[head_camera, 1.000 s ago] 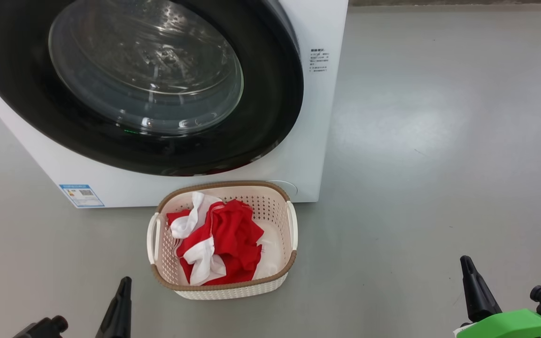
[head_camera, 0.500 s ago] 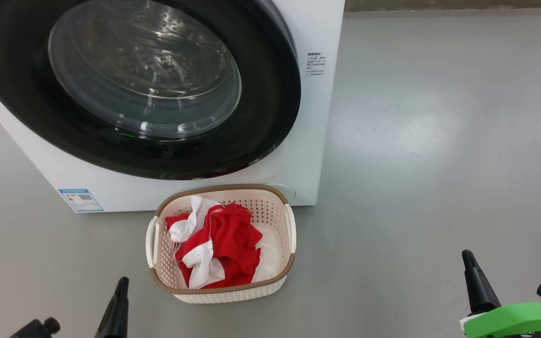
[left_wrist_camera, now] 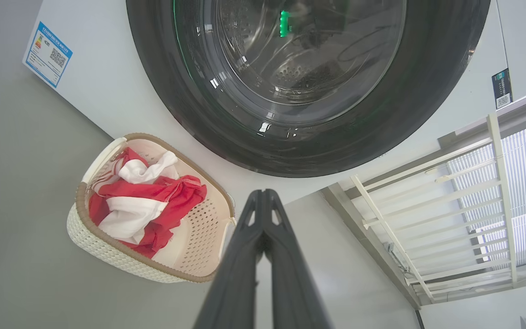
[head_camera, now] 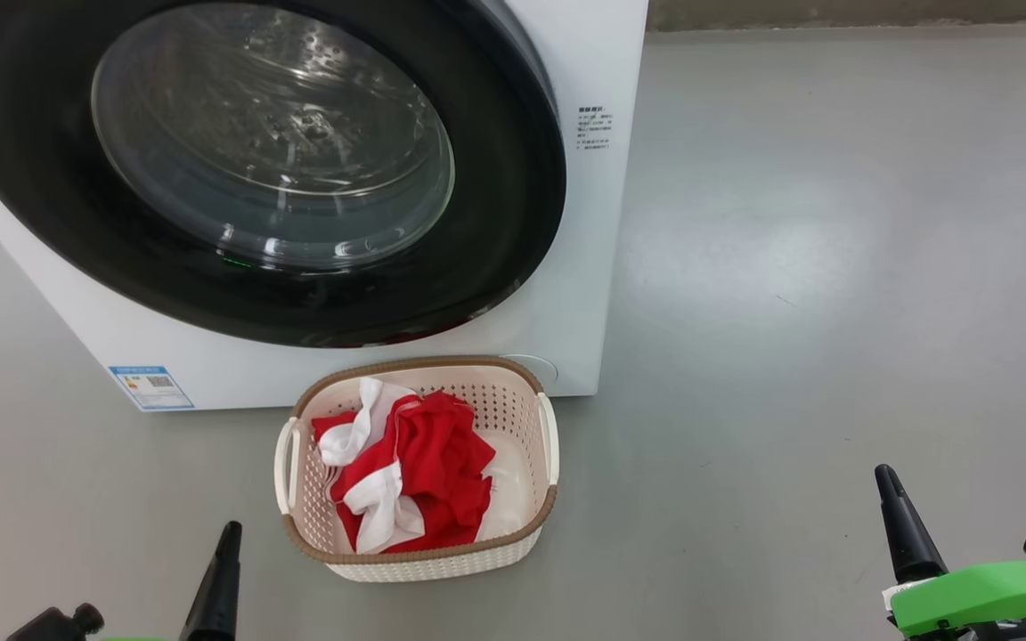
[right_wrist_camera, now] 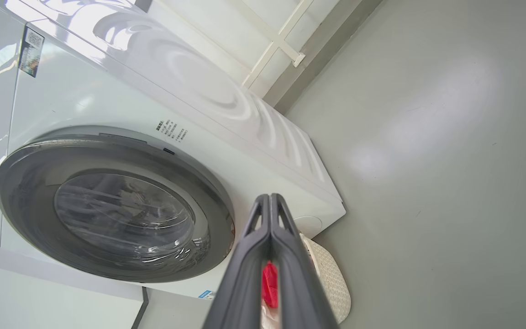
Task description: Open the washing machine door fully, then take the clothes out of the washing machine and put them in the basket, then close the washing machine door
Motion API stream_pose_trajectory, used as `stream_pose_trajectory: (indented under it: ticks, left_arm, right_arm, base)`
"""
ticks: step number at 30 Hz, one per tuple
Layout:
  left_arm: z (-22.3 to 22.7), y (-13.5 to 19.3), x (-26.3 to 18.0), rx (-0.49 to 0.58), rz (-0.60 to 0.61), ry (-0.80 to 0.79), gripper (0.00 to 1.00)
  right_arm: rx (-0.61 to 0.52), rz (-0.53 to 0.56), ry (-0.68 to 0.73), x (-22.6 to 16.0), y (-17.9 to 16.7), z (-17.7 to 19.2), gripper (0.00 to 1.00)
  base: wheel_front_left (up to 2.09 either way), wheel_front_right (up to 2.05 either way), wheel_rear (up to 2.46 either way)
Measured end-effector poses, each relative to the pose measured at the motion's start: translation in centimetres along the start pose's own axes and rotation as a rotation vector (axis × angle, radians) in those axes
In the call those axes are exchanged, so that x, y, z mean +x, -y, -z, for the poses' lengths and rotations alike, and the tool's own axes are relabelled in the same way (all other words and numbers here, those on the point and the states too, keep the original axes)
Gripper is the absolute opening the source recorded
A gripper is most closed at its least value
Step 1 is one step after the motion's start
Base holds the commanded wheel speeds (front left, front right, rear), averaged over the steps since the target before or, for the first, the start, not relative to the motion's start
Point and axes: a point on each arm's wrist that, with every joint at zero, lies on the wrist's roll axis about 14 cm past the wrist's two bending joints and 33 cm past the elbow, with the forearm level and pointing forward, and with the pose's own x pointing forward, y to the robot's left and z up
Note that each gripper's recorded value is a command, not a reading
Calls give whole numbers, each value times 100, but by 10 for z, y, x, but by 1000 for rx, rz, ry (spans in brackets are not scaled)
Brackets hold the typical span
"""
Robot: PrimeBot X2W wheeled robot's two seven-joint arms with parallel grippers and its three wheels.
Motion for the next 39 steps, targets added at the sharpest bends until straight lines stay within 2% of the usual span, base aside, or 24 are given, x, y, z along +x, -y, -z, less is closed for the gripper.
stream_pose_trajectory:
  ticks: [39]
  left_arm:
    - [-5, 23, 6, -432, 63, -18, 0]
  right_arm:
    - [383, -73, -9, 6, -22, -16, 0]
  base:
    - [0, 0, 0]
